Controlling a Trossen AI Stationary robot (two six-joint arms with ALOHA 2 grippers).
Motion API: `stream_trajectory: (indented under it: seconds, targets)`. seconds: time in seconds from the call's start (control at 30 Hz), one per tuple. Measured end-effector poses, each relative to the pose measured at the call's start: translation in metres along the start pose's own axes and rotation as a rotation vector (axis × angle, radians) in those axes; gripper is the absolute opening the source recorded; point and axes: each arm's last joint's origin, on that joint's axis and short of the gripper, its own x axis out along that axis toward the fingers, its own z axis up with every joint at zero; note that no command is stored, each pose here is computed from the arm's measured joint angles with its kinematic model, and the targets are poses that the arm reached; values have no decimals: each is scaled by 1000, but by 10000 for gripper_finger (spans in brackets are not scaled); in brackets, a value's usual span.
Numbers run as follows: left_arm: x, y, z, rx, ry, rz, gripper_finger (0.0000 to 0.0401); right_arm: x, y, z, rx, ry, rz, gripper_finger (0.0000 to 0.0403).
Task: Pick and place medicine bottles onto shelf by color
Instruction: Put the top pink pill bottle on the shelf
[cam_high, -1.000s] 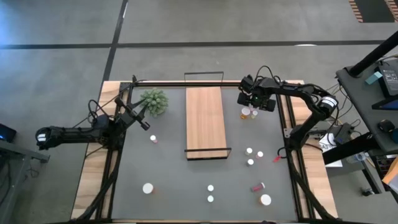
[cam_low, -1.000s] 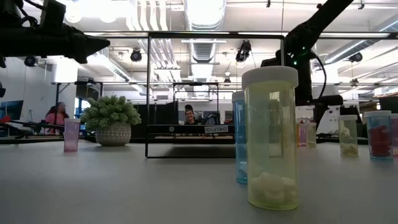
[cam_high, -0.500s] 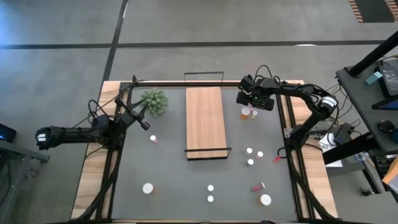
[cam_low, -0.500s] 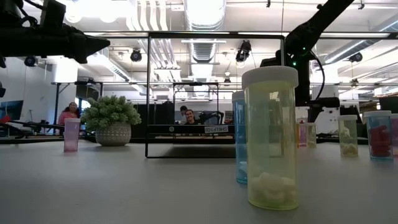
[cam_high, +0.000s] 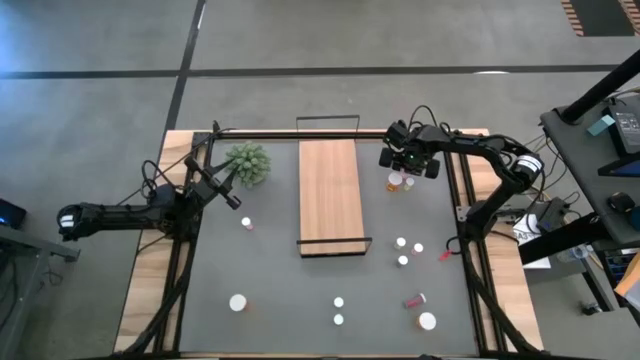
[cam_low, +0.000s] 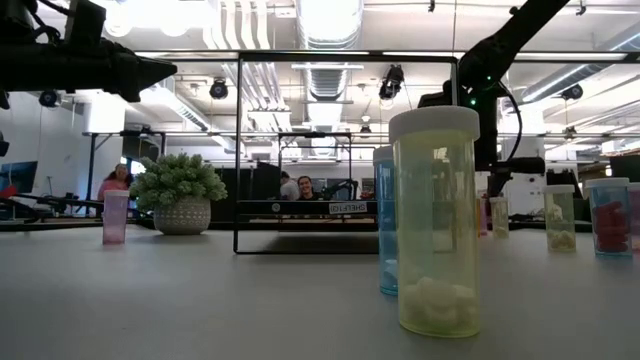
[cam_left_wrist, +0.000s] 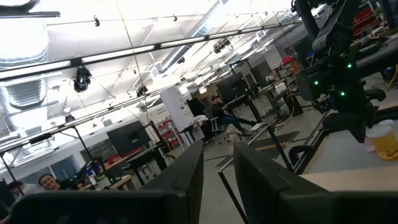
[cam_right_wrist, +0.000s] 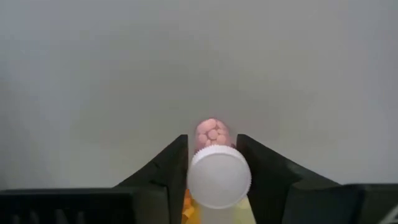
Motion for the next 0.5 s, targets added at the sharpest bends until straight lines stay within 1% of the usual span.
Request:
stream_trajectory:
  seconds: [0.17, 0.23, 0.37, 0.5]
  targets:
    - [0, 0, 0, 0, 0, 0, 72, -3, 2, 1, 16, 11, 17, 98]
    - [0, 0, 0, 0, 0, 0, 72, -5, 4, 2, 27, 10, 18, 98]
    - [0, 0, 0, 0, 0, 0, 72, -13, 9, 6, 100, -2, 42, 106]
    - [0, 0, 0, 1, 1, 0, 72, -27, 18, 12, 100, -48, 72, 103]
